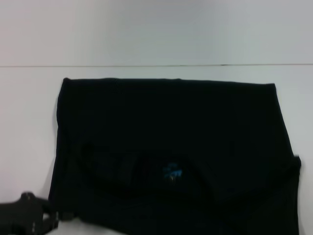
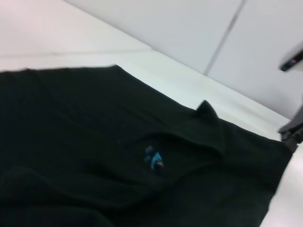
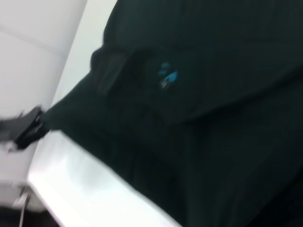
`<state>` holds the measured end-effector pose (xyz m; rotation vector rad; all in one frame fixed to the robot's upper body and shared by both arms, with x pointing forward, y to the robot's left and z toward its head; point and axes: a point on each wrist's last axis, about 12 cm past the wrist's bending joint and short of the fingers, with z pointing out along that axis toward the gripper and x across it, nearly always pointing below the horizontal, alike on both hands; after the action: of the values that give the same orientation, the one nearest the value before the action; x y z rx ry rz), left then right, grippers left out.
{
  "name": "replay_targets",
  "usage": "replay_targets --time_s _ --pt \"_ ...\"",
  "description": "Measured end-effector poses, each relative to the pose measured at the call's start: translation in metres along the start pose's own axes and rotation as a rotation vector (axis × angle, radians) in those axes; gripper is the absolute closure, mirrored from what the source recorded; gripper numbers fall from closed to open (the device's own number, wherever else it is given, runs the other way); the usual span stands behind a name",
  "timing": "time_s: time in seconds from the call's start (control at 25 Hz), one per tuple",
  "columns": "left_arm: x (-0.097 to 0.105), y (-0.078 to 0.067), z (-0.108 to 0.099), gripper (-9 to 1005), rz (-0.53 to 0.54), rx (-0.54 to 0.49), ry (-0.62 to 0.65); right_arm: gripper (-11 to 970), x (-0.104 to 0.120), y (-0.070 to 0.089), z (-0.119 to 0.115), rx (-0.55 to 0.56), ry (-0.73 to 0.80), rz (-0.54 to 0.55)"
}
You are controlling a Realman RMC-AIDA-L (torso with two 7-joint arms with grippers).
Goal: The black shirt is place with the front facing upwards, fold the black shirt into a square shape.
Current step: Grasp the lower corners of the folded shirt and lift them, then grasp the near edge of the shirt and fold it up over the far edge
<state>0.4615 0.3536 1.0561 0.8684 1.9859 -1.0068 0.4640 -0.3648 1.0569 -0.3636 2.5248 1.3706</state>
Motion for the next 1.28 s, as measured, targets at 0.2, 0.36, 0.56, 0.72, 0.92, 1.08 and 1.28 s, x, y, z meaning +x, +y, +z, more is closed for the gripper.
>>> replay_targets --time_s 0.2,0.36,0.56,0.72,0.92,1.08,1.28 --pt "0.012 -0.012 -0.004 978 -0.030 0.062 0.041 949 0.014 0.003 0.009 -0.035 0.083 -0.035" --pt "0.021 -0.017 -0.008 978 -0.061 0.073 0.073 949 0.022 0.003 0.006 -0.043 0.090 -0.034" --pt "0.031 -0.026 -0.018 978 -0.095 0.076 0.073 948 0.031 0.002 -0.003 -0.042 0.073 -0.022" --pt "0.035 -0.033 -0.025 978 -0.098 0.103 0.076 948 0.038 0.007 -0.006 -0.096 0.082 -0.060" --pt "0.033 -0.040 -0.033 979 -0.038 0.126 0.006 948 0.039 0.011 -0.011 -0.131 0.078 -0.099" --pt "0.026 -0.035 -0.035 979 -0.005 0.094 -0.057 948 0.035 0.013 -0.014 -0.146 0.056 -0.136" --pt "0.014 -0.030 -0.034 978 0.047 0.062 -0.152 948 0.026 0.014 -0.015 -0.153 0.021 -0.173"
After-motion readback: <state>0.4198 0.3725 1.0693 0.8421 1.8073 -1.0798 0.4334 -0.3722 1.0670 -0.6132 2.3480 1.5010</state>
